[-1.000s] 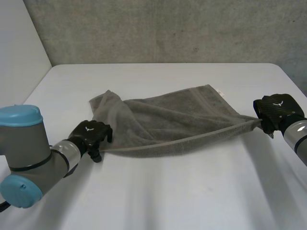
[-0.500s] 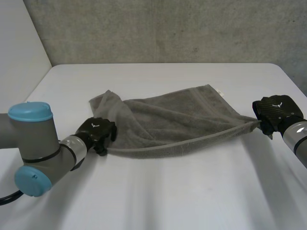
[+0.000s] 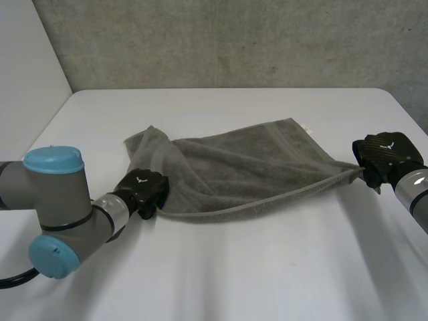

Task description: Fold the towel.

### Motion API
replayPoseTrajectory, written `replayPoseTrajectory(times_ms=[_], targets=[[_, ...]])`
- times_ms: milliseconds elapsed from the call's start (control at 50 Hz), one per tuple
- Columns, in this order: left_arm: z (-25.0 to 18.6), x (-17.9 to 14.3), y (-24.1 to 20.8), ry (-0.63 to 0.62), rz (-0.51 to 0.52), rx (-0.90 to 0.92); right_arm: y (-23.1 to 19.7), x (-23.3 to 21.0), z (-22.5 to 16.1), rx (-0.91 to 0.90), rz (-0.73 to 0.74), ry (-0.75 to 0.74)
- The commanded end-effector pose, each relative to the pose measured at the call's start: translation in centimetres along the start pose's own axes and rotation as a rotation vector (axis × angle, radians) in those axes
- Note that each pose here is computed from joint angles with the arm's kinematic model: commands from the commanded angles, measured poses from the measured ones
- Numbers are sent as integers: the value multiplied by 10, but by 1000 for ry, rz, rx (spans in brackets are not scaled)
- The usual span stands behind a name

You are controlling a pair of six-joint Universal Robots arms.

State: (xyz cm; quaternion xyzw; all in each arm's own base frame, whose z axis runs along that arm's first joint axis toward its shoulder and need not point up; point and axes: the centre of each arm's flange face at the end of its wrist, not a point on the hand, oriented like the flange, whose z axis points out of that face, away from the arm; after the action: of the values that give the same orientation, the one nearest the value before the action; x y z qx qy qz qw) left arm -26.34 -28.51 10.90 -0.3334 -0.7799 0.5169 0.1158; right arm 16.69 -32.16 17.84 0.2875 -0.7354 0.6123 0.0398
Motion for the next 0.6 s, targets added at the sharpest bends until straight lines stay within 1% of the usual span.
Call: replayPoseTrajectory(times_ms=[20,280,600], targets=[[0,-1,1,-9,3,-6,0,0,0,-1,0,0],[1,-2,-1,-10,6,5,0,0,0,-1,0,0],[9,-5,-16,-20,15,58,0,0,0,-2,0,-1]])
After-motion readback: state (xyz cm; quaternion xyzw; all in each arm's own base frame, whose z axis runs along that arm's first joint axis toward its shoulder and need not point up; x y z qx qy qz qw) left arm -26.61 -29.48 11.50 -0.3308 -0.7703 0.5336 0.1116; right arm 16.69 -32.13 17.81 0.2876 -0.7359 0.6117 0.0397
